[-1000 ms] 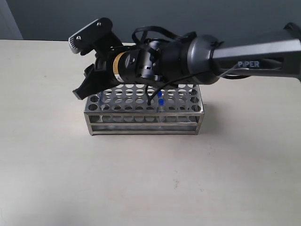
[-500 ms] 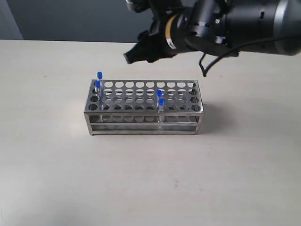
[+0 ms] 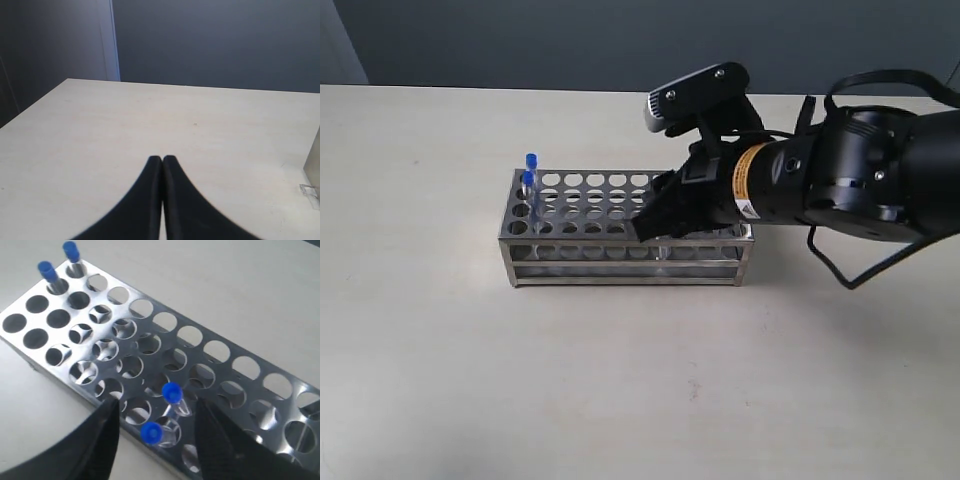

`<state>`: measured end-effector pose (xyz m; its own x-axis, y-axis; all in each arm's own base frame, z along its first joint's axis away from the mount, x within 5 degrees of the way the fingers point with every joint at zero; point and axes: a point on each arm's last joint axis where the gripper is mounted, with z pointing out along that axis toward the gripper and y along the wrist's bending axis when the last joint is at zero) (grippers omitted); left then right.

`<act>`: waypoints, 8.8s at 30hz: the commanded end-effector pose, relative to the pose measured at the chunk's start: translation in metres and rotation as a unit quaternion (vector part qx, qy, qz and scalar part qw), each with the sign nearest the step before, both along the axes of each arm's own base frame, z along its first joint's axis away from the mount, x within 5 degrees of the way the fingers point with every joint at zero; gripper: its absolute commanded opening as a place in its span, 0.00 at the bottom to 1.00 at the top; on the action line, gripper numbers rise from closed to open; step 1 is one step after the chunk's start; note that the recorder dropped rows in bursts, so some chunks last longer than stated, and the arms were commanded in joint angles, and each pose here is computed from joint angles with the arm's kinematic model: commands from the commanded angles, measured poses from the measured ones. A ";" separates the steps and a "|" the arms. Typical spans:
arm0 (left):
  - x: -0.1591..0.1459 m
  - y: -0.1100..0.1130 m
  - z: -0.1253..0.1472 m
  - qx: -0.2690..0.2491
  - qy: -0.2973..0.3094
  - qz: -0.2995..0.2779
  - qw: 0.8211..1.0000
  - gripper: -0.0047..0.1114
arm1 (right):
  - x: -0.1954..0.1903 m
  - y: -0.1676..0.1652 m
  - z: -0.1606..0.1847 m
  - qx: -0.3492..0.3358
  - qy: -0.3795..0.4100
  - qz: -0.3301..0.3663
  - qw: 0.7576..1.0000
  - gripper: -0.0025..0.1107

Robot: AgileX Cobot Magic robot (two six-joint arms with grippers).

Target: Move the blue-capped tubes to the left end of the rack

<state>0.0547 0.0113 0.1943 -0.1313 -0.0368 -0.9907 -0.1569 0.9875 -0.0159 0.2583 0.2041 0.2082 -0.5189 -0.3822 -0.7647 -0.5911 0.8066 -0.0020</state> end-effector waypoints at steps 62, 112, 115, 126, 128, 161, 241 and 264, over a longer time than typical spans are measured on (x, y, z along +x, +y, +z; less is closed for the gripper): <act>0.000 0.000 -0.001 -0.002 0.001 -0.004 1.000 0.04 | 0.025 0.110 0.012 0.048 -0.073 0.131 0.988 0.02; 0.000 -0.001 -0.001 -0.003 0.001 -0.004 1.000 0.04 | 0.039 0.114 -0.023 -0.113 -0.041 0.131 0.984 0.02; 0.000 -0.001 -0.001 -0.003 0.001 -0.004 1.000 0.04 | 0.035 0.119 -0.022 -0.102 -0.043 0.151 0.982 0.02; 0.000 -0.001 -0.001 -0.003 0.001 -0.004 1.000 0.04 | 0.042 0.128 -0.002 -0.071 -0.072 0.154 0.983 0.02; 0.000 -0.001 -0.001 -0.003 0.001 -0.004 1.000 0.04 | 0.045 0.132 0.005 -0.064 -0.081 0.152 0.983 0.02; 0.000 -0.001 -0.001 -0.003 0.001 -0.004 1.000 0.04 | 0.053 0.159 -0.018 -0.096 -0.002 0.222 0.970 0.02; 0.000 -0.001 -0.001 -0.003 0.001 -0.004 1.000 0.04 | 0.060 0.017 -0.032 -0.060 0.075 -0.015 0.995 0.46; 0.000 -0.001 -0.001 -0.003 0.001 -0.004 1.000 0.04 | 0.053 0.014 0.033 0.003 -0.025 -0.006 1.000 0.03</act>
<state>0.0547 0.0113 0.1943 -0.1312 -0.0371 -0.9907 -0.1570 0.9875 -0.0162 0.3126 0.2192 0.2201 -0.5580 -0.3978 -0.7282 -0.5704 0.8213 -0.0116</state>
